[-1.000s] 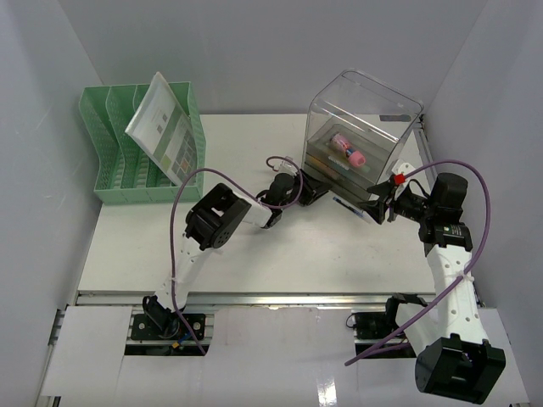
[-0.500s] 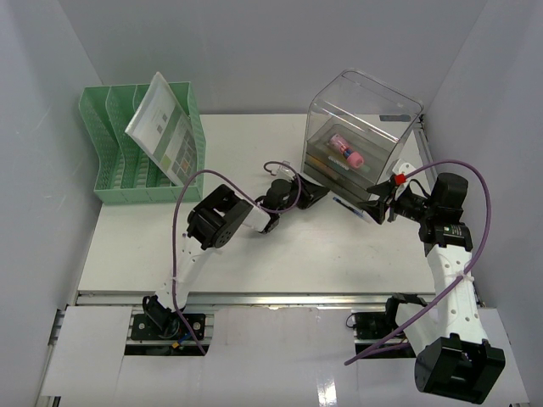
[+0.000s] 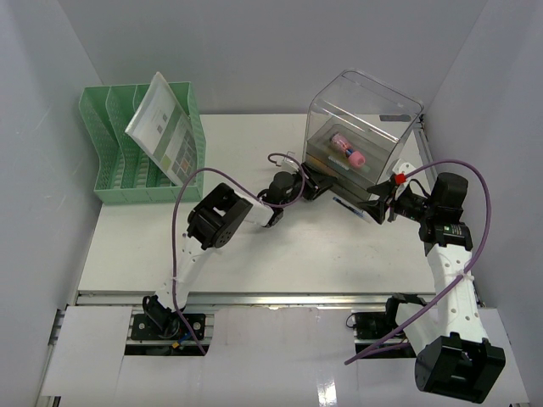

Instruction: Organize the desk

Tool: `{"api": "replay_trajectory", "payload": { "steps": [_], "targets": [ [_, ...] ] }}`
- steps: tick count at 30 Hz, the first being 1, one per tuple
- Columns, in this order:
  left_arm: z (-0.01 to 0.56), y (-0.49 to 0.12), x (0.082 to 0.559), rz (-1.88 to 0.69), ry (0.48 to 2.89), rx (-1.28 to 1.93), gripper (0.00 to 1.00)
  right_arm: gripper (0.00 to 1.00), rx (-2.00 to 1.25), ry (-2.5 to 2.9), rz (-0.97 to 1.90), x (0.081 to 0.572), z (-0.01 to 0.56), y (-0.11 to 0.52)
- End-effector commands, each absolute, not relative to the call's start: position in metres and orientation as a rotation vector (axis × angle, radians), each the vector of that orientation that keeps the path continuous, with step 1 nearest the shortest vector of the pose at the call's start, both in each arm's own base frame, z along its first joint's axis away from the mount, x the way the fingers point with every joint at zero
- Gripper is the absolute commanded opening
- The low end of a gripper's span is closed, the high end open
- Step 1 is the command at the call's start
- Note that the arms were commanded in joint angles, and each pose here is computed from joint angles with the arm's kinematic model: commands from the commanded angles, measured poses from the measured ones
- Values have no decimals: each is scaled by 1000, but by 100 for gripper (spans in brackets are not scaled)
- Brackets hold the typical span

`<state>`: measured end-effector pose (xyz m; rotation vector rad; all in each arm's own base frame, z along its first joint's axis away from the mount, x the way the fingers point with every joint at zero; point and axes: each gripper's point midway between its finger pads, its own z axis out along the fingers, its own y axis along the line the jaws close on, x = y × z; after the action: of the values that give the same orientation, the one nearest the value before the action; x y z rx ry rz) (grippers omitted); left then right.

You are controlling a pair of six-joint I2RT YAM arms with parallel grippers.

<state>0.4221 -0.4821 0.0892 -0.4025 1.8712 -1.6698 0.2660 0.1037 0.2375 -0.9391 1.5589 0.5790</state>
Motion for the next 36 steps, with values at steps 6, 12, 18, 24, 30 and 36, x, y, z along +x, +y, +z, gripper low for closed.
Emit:
{"api": "replay_trajectory", "payload": {
  "steps": [6, 12, 18, 24, 30, 36],
  "targets": [
    [83, -488, 437, -1609, 1941, -472, 37, 57, -934, 1552, 577, 268, 237, 103],
    [83, -485, 438, -1629, 1926, -473, 6, 57, -933, 1556, 581, 268, 236, 103],
    [89, -468, 421, -1656, 1896, -451, 0, 58, -940, 1557, 575, 267, 232, 102],
    [94, -432, 384, -1657, 1891, -416, 0, 58, -960, 1565, 567, 267, 225, 101],
    [93, -419, 374, -1661, 1926, -406, 25, 60, -1007, 1609, 612, 262, 208, 102],
    [110, -410, 370, -1674, 1916, -349, 64, 65, -1122, 1622, 600, 250, 187, 102]
  ]
}}
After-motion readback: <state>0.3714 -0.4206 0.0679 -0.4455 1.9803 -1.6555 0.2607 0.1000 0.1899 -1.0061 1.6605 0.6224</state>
